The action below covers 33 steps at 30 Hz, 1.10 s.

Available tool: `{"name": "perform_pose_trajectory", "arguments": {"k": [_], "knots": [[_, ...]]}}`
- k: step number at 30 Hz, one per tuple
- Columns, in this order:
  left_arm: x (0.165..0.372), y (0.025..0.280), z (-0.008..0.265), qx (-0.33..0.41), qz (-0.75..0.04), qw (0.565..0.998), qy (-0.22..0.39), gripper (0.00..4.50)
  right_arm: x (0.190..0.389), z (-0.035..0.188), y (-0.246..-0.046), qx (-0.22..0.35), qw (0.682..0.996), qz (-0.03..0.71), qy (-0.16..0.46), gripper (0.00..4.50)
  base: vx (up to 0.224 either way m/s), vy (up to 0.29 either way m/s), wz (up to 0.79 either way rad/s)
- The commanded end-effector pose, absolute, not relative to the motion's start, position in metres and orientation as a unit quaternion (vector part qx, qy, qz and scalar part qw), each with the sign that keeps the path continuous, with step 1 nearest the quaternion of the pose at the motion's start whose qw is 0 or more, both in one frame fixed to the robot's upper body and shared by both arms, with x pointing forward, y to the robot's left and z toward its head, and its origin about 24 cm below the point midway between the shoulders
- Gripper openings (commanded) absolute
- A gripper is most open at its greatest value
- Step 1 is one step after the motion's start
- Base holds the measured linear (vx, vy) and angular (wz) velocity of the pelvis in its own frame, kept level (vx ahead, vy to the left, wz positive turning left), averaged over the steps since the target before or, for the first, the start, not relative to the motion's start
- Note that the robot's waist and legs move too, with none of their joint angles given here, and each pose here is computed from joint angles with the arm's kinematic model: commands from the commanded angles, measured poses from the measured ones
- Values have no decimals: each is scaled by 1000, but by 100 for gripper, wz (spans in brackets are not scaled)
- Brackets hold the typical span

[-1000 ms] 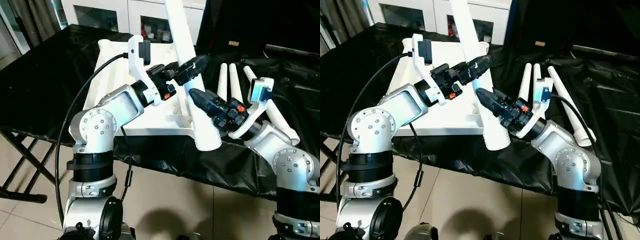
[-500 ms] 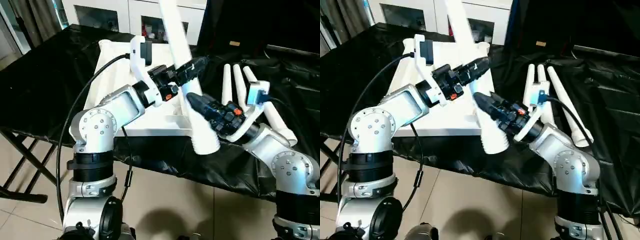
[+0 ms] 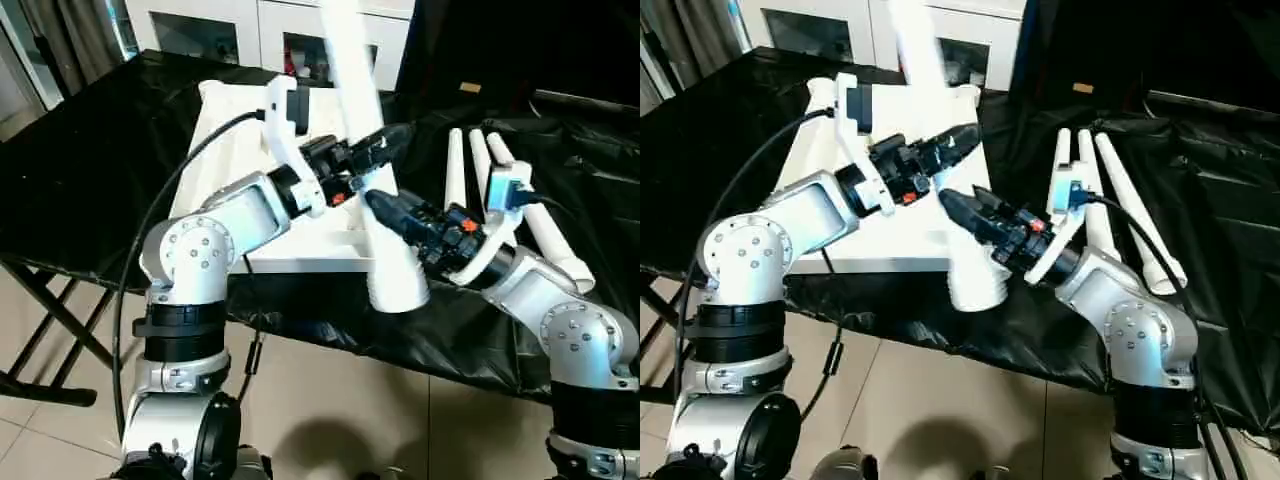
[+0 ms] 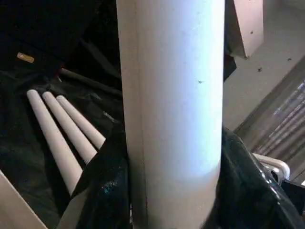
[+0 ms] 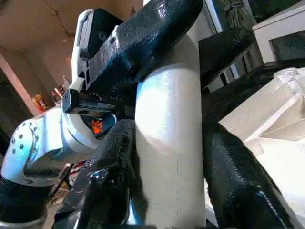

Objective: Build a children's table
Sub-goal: Pick table leg

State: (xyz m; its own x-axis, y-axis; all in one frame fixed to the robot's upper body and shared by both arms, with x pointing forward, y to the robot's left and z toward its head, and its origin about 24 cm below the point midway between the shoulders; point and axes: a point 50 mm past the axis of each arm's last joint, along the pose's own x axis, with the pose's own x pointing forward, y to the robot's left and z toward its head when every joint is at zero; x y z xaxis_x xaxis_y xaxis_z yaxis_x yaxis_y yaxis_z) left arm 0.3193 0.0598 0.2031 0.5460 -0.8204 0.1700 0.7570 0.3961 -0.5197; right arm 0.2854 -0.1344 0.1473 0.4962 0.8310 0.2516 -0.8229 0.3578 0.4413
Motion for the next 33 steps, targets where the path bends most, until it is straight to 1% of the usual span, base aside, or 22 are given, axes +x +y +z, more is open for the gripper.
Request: {"name": "perform_pose_trajectory", "arguments": {"k": [1, 2, 3, 5, 6, 7, 9, 10, 11, 13, 15, 17, 18, 19, 21, 22, 24, 25, 26, 30, 33], "knots": [[319, 57, 210, -268, -482, 833, 43, 192, 287, 150, -134, 238, 835, 495, 12, 235, 0, 0, 0], [320, 57, 211, -260, -478, 838, 38, 192, 287, 149, -132, 228, 837, 497, 22, 235, 0, 0, 0], [321, 57, 213, -251, -475, 843, 33, 190, 287, 148, -131, 217, 839, 498, 35, 248, 0, 0, 0], [321, 57, 213, -237, -476, 846, 30, 189, 287, 147, -131, 209, 841, 496, 43, 256, 0, 0, 0], [320, 56, 214, -216, -481, 849, 28, 188, 289, 145, -131, 185, 851, 488, 61, 274, 0, 0, 0], [320, 56, 214, -210, -482, 850, 27, 188, 290, 144, -132, 177, 854, 484, 68, 274, 0, 0, 0], [318, 55, 215, -179, -495, 850, 24, 188, 293, 141, -135, 147, 866, 469, 94, 299, 0, 0, 0], [317, 55, 215, -174, -498, 850, 23, 187, 293, 141, -136, 145, 866, 468, 97, 309, 0, 0, 0], [316, 54, 215, -168, -502, 848, 22, 187, 294, 140, -136, 145, 865, 470, 100, 309, 0, 0, 0], [313, 52, 216, -158, -523, 838, 22, 186, 293, 141, -138, 133, 857, 484, 114, 335, 0, 0, 0], [310, 51, 216, -149, -540, 828, 22, 186, 292, 141, -138, 122, 848, 500, 124, 341, 0, 0, 0], [309, 50, 216, -144, -552, 821, 22, 186, 291, 142, -137, 114, 840, 514, 129, 341, 0, 0, 0], [306, 49, 217, -136, -567, 812, 25, 186, 288, 143, -136, 106, 825, 538, 135, 341, 0, 0, 0], [306, 49, 217, -136, -567, 812, 25, 186, 288, 143, -136, 106, 825, 538, 135, 341, 0, 0, 0], [304, 48, 217, -123, -584, 802, 29, 186, 286, 142, -136, 89, 808, 563, 149, 341, 0, 0, 0], [304, 48, 217, -122, -585, 801, 29, 186, 285, 142, -136, 88, 807, 564, 150, 341, 0, 0, 0], [302, 47, 217, -119, -596, 793, 32, 186, 284, 141, -137, 78, 794, 580, 162, 341, 0, 0, 0], [302, 47, 217, -119, -596, 793, 32, 186, 284, 141, -137, 78, 794, 580, 162, 341, 0, 0, 0], [301, 45, 216, -117, -603, 788, 35, 186, 281, 139, -137, 65, 781, 597, 171, 341, 0, 0, 0], [299, 44, 215, -116, -613, 781, 37, 186, 279, 136, -136, 58, 767, 613, 179, 341, 0, 0, 0], [298, 43, 214, -116, -619, 776, 40, 186, 280, 136, -134, 58, 765, 616, 180, 341, 0, 0, 0]]}}
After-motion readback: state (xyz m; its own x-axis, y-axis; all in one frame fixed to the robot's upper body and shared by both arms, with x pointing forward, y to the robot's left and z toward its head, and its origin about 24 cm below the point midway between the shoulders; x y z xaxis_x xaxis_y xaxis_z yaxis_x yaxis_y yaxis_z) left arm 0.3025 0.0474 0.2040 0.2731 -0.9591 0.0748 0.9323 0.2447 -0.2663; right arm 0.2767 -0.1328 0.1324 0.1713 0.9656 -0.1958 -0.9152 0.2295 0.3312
